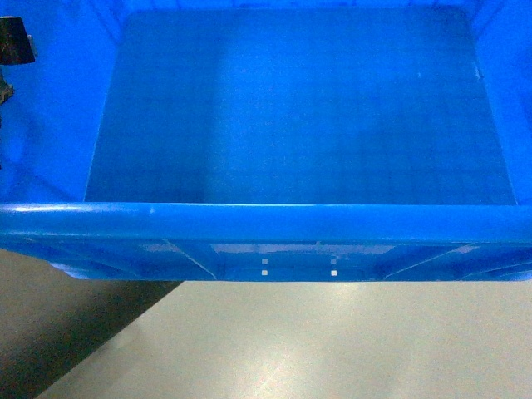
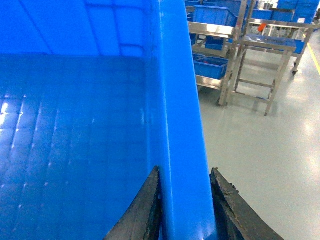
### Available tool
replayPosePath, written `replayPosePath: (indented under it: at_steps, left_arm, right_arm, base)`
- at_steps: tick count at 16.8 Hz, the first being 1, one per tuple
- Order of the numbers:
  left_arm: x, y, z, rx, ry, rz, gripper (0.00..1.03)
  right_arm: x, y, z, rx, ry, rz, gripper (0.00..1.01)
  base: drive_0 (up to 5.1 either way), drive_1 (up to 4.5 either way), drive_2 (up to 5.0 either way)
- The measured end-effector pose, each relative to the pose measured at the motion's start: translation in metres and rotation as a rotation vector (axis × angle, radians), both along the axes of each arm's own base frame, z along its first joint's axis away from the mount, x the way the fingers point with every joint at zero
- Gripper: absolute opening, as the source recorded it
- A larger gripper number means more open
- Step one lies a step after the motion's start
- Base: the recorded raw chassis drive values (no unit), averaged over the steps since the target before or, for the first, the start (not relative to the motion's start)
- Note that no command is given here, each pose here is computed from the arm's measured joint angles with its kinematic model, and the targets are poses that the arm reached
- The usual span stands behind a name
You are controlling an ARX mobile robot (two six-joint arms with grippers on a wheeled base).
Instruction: Place box next to blue box on left shelf
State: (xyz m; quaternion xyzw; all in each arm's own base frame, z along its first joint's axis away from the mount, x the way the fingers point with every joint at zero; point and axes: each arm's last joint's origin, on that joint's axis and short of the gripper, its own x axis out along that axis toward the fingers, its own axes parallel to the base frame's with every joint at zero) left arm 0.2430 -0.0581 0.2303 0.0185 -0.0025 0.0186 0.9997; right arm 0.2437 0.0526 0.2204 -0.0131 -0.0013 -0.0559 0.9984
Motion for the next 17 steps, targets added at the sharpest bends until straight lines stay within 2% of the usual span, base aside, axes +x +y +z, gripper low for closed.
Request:
replayPosePath:
  at_steps: [17]
  left_arm:
    - [0.0, 0.0, 0.0, 0.001, 0.0, 0.0, 0.18]
  right_arm:
    - [0.0, 0.0, 0.0, 0.0, 0.001, -0.001, 0.21]
  base:
    - [-1.6, -1.6, -1.6]
